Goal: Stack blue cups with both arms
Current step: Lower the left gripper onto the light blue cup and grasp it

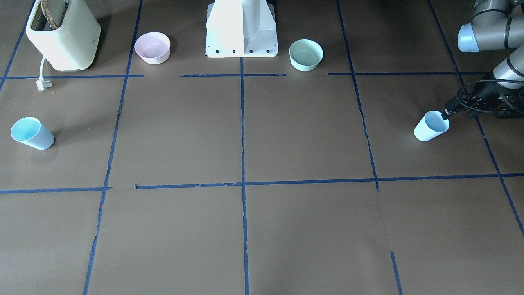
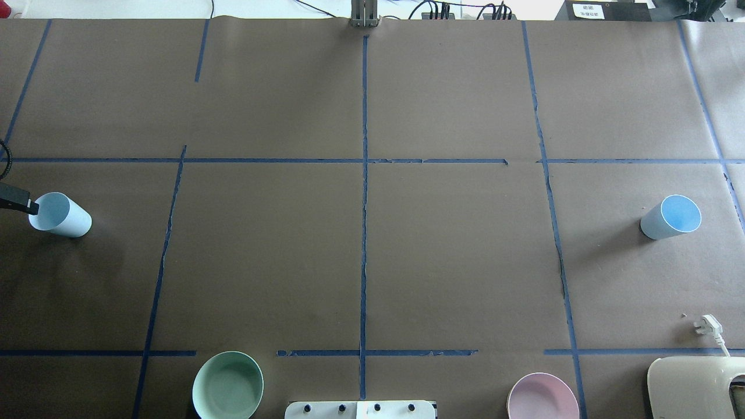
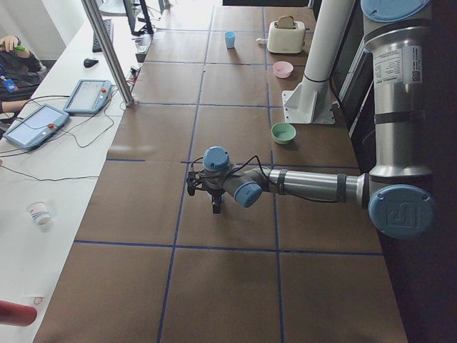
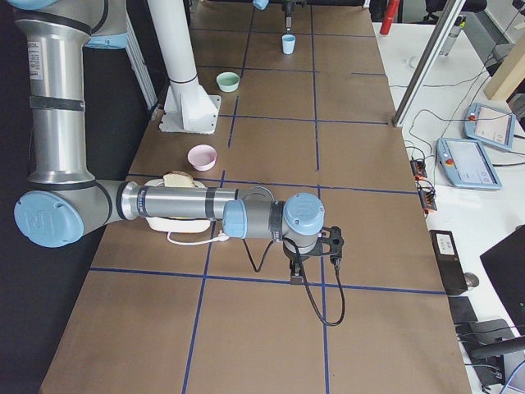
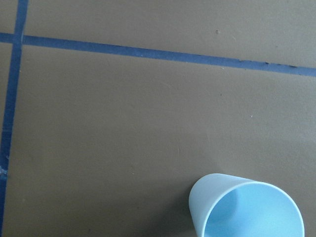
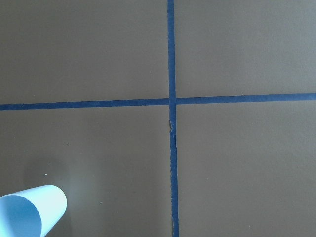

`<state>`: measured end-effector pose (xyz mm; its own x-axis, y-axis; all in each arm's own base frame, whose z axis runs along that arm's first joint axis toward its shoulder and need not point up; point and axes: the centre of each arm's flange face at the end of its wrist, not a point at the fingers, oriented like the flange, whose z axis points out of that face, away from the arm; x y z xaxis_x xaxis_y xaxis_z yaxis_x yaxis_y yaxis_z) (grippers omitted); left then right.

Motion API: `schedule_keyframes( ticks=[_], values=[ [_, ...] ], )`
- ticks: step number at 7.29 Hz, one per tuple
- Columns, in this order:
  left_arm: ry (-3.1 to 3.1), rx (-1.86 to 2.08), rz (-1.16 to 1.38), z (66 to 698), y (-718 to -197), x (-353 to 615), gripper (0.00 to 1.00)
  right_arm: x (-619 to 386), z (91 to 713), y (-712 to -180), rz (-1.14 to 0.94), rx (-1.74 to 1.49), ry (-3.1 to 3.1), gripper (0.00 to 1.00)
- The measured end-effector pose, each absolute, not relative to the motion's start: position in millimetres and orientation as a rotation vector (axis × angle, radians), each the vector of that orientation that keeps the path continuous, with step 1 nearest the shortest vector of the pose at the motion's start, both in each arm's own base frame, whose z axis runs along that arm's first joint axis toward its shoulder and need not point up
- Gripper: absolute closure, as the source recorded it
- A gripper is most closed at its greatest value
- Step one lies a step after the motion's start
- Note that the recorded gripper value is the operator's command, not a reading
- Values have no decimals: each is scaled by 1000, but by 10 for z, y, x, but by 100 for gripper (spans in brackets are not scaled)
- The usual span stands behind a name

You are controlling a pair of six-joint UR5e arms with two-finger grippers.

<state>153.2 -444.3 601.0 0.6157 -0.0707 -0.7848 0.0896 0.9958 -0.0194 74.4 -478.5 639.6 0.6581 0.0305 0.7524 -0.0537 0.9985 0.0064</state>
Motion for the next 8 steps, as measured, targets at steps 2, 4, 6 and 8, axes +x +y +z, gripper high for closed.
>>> schedule_keyframes(
  ticks=[2, 4, 6, 8],
  values=[
    [891, 17, -73, 6038, -4451, 1682, 0, 745, 6390, -4786, 47, 30, -851, 0],
    [871, 23, -61, 6074, -4461, 1789, 15, 745, 6363, -4786, 43, 36, -850, 0],
    [869, 24, -56, 6060, -4476, 1849, 62, 745, 6360, -4783, 43, 36, -850, 0],
    [871, 21, -61, 6042, -4478, 1871, 93, 745, 6362, -4780, 43, 36, -850, 0]
  ],
)
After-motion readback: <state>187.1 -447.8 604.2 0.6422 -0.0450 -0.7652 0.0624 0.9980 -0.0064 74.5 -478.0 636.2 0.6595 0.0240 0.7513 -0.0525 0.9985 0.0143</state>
